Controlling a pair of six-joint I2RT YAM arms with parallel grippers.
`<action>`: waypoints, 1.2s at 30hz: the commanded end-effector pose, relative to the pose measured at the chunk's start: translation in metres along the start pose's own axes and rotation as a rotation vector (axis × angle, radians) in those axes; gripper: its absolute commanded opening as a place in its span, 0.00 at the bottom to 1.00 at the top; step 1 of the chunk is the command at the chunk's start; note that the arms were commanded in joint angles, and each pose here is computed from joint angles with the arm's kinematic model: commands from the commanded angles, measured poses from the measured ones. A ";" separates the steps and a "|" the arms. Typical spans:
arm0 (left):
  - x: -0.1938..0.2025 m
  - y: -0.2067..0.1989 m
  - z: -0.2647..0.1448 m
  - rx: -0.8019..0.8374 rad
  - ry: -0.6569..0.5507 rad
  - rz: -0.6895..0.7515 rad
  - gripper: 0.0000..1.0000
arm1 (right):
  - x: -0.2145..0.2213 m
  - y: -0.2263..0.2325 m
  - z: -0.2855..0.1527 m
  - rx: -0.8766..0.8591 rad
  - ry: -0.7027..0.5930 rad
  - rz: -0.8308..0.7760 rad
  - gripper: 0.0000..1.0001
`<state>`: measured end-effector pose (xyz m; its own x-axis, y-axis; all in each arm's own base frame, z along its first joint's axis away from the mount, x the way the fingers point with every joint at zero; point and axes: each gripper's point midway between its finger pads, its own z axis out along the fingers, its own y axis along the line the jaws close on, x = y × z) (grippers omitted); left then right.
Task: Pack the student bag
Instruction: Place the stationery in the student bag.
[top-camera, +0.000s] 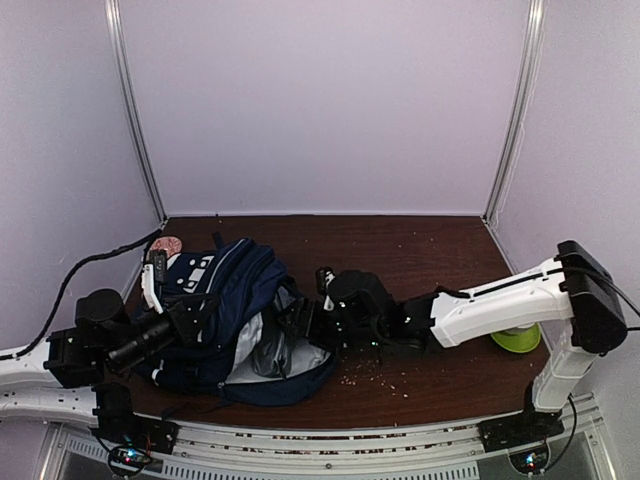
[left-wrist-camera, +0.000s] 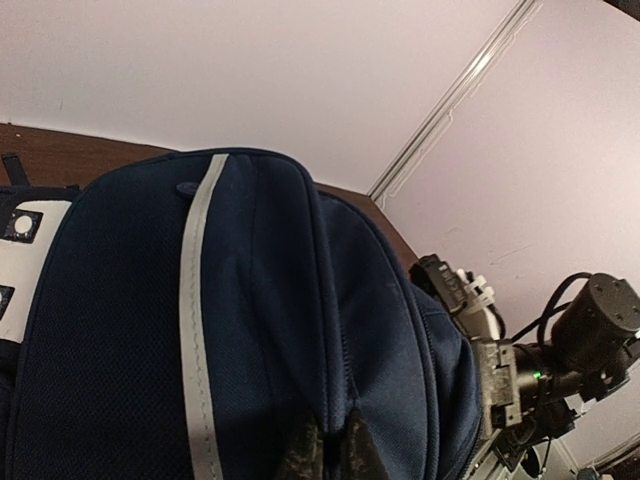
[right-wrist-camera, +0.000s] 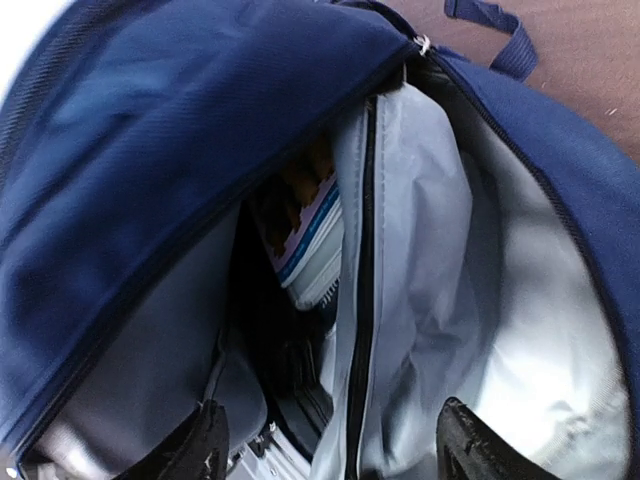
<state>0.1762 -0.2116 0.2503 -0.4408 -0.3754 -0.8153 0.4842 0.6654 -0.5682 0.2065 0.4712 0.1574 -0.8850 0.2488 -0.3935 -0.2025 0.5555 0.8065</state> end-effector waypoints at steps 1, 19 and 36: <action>-0.049 -0.031 -0.012 0.131 -0.170 -0.095 0.00 | 0.000 -0.029 -0.043 0.173 0.045 -0.191 0.71; -0.041 -0.034 -0.006 0.128 -0.120 -0.091 0.00 | 0.044 0.024 0.007 0.026 0.231 -0.359 0.24; -0.046 -0.052 -0.021 0.248 -0.106 -0.128 0.00 | 0.046 0.003 0.071 0.075 0.216 -0.286 0.46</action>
<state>0.1674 -0.2195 0.2456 -0.4939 -0.3478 -0.7969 0.5087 0.6278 -0.5892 0.1889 0.5525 0.1222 -0.8614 -0.1223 -0.4931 -0.4549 0.6179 0.6414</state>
